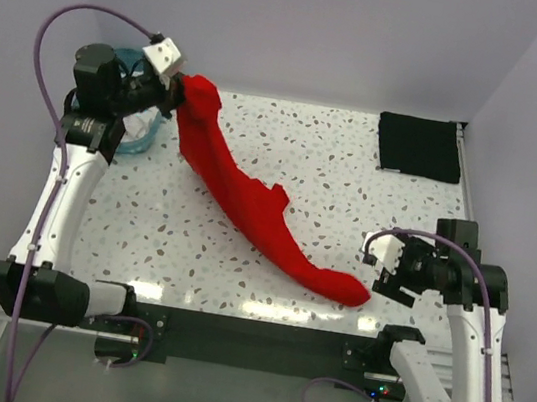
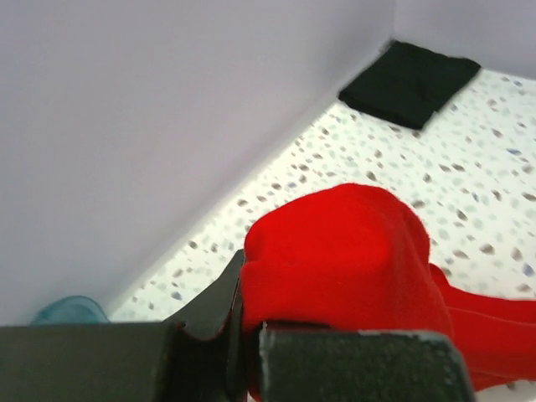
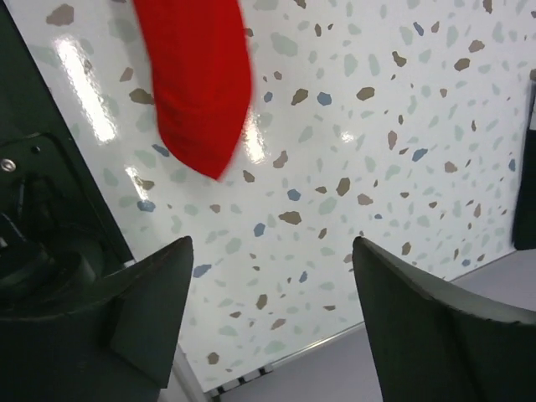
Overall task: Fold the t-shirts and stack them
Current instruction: Flatten the tshirt out
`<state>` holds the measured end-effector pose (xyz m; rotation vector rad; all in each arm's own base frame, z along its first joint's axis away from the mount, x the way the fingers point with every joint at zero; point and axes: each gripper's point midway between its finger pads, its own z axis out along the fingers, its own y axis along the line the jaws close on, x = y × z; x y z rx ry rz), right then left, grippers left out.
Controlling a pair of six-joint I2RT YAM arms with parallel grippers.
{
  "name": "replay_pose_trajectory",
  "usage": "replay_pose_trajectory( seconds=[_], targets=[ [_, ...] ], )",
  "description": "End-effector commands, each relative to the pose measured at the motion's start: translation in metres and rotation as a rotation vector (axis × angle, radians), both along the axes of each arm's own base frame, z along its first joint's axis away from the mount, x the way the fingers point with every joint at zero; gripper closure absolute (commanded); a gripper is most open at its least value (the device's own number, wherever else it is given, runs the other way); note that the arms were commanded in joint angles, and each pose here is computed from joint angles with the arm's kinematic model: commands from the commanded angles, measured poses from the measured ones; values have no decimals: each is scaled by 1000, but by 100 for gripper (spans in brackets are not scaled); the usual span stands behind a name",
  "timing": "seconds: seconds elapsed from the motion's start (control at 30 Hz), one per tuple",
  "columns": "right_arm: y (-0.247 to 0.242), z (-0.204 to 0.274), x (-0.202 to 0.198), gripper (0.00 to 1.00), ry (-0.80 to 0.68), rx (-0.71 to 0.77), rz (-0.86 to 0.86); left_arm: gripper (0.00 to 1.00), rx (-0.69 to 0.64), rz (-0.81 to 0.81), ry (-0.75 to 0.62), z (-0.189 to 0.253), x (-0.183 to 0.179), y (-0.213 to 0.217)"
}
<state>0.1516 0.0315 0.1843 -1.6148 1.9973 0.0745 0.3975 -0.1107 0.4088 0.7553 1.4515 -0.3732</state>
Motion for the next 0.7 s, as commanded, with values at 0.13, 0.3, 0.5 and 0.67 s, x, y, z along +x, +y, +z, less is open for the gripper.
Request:
replay_pose_trajectory(
  seconds=[0.13, 0.3, 0.5, 0.67],
  targets=[
    [13, 0, 24, 16, 220, 92, -67, 100, 122, -188, 249, -103, -62, -12],
    [52, 6, 107, 26, 340, 273, -206, 100, 194, -270, 302, -137, -88, -13],
    [154, 8, 180, 37, 312, 387, -238, 100, 259, -301, 342, -157, -109, -8],
    [237, -12, 229, 42, 344, 444, -240, 100, 284, -305, 418, -184, -134, -4]
  ],
)
